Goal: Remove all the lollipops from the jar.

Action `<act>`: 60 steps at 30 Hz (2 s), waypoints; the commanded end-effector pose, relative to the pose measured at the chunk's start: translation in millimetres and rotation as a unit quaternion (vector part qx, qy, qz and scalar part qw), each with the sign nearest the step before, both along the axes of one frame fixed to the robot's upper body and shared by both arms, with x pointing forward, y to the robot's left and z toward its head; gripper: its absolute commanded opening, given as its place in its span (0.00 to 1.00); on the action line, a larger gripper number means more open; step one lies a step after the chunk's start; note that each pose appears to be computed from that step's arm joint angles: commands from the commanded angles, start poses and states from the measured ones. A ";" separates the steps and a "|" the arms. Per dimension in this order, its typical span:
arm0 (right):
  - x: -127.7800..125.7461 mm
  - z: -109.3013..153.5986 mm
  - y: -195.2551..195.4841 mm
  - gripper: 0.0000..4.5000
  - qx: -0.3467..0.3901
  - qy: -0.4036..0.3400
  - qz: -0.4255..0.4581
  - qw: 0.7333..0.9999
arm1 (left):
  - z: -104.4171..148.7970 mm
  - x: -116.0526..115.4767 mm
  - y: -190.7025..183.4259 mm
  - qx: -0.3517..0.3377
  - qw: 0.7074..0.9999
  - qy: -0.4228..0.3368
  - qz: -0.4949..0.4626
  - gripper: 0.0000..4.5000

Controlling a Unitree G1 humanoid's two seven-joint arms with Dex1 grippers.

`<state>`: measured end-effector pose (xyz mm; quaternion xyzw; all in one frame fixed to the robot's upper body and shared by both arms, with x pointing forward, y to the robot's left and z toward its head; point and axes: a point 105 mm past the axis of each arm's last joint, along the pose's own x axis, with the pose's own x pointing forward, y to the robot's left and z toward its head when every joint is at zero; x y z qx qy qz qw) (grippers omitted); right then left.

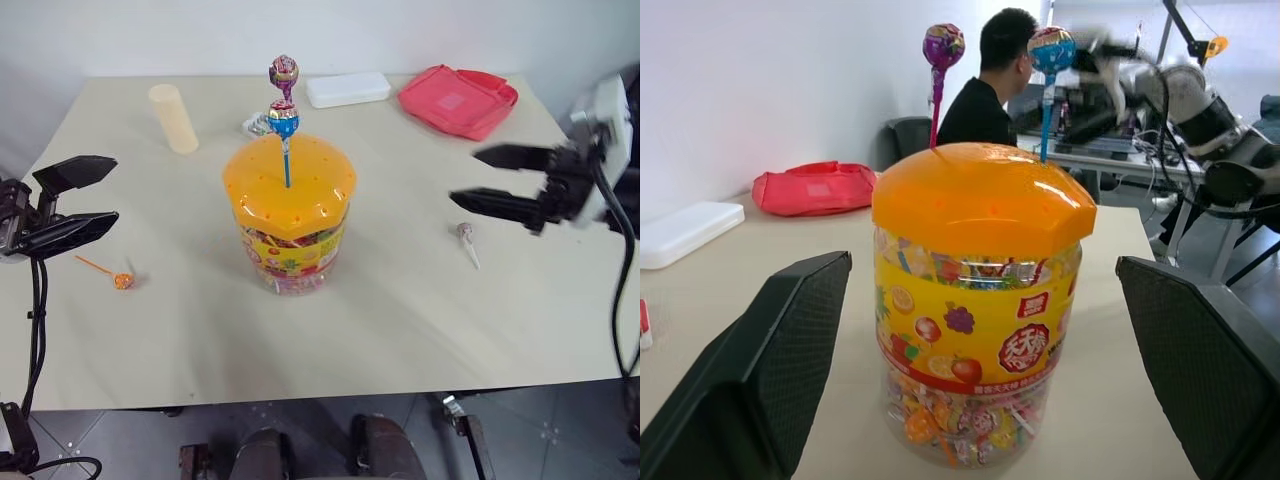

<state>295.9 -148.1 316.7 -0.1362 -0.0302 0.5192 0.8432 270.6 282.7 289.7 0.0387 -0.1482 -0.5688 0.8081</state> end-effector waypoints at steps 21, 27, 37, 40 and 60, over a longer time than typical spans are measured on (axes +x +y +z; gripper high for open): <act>-7.0 18.8 142.4 0.50 0.026 -0.046 0.264 0.963 | 2.3 -25.7 4.6 0.024 0.999 -0.032 -0.033 1.00; 0.0 36.8 146.0 0.06 0.042 -0.073 0.256 0.963 | 2.4 -24.6 4.6 0.022 0.999 -0.032 -0.029 1.00; -5.8 96.6 118.5 0.01 0.101 -0.136 0.228 0.959 | 2.5 -18.6 -0.6 0.019 0.998 -0.034 -0.044 1.00; -1.5 107.7 94.1 0.01 0.102 -0.146 0.182 0.967 | 1.8 -17.8 -2.0 0.019 0.998 -0.031 -0.050 1.00; 71.6 -78.5 -145.9 0.01 -0.095 0.132 -0.328 0.931 | 13.7 -33.9 8.6 -0.012 0.997 -0.046 -0.057 1.00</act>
